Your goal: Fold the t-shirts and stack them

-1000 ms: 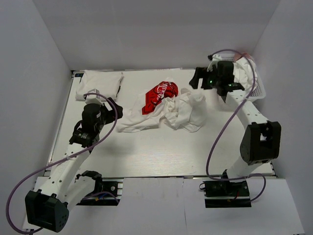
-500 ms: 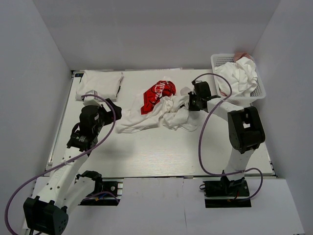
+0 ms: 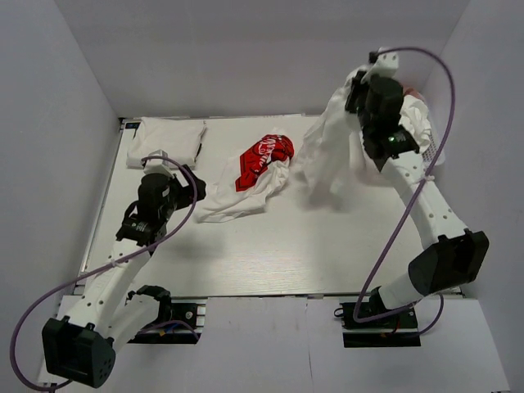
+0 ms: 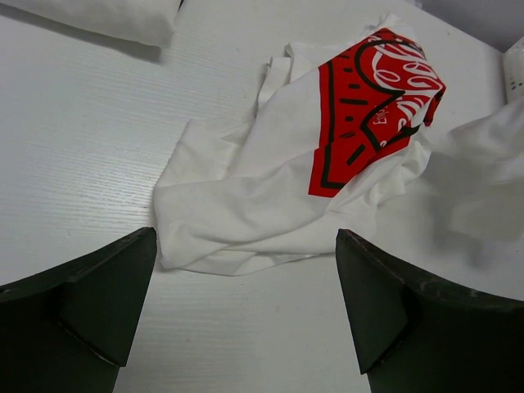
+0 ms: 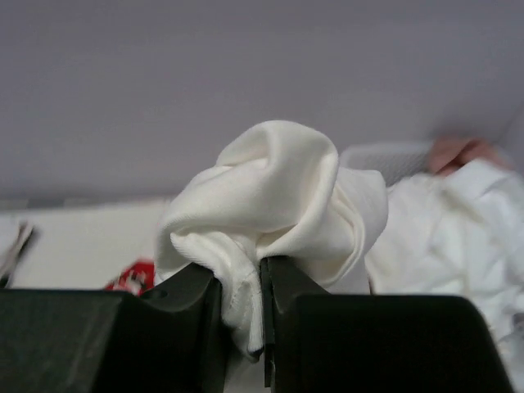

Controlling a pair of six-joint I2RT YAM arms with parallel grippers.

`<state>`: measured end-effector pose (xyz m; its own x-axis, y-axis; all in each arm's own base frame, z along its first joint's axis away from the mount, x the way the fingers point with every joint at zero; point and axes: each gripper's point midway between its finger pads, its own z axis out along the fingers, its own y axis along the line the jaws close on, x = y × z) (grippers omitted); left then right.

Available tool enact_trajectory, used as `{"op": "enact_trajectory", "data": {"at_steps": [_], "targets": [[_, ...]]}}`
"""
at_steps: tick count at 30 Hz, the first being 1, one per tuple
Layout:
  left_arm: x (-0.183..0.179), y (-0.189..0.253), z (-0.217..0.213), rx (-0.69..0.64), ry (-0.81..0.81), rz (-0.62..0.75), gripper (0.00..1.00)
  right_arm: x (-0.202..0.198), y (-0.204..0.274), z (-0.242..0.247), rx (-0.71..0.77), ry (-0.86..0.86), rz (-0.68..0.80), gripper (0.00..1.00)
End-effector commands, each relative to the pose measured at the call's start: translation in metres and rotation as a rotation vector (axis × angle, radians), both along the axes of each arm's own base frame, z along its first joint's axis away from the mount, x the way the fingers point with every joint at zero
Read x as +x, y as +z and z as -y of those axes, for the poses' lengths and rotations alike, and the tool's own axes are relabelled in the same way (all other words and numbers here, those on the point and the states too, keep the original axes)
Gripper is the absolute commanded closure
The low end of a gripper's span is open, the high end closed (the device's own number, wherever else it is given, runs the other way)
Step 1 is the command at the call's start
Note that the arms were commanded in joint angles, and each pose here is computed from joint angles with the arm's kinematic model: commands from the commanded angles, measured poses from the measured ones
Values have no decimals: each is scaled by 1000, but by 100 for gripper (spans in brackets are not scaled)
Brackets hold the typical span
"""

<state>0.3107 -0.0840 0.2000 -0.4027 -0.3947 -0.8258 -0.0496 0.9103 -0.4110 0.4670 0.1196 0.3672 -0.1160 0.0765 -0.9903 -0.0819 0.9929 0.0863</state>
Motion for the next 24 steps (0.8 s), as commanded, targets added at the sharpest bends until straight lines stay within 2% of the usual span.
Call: {"op": "enact_trajectory", "data": {"at_steps": [1, 3, 4, 5, 10, 14, 17, 18, 22, 23, 24], "targets": [[8, 9, 2, 8, -11, 8, 0, 12, 98, 61, -36, -250, 226, 100], [10, 1, 3, 17, -11, -26, 0, 26, 125, 87, -57, -359, 271, 100], [13, 3, 3, 26, -15, -23, 0, 12, 186, 99, -23, -399, 393, 100], [12, -2, 3, 31, -16, -41, 0, 34, 172, 120, -45, -496, 368, 100], [18, -11, 1, 47, 2, -70, 0, 36, 226, 169, -147, -689, 505, 100], [23, -17, 4, 56, -12, -89, 0, 57, 192, 191, -248, -741, 439, 100], [29, -24, 7, 59, -20, -119, 0, 80, 137, 208, -267, -742, 331, 100], [29, -26, 9, 57, -31, -132, 0, 93, 90, 216, -289, -728, 225, 100], [29, -50, 12, 55, -28, -234, 0, 115, -19, 221, -262, -695, 0, 100], [30, -51, 11, 64, -20, -249, 0, 116, -34, 217, -254, -664, -55, 77], [27, -57, 10, 59, -13, -277, 0, 116, -40, 228, -186, -676, -73, 44]]}}
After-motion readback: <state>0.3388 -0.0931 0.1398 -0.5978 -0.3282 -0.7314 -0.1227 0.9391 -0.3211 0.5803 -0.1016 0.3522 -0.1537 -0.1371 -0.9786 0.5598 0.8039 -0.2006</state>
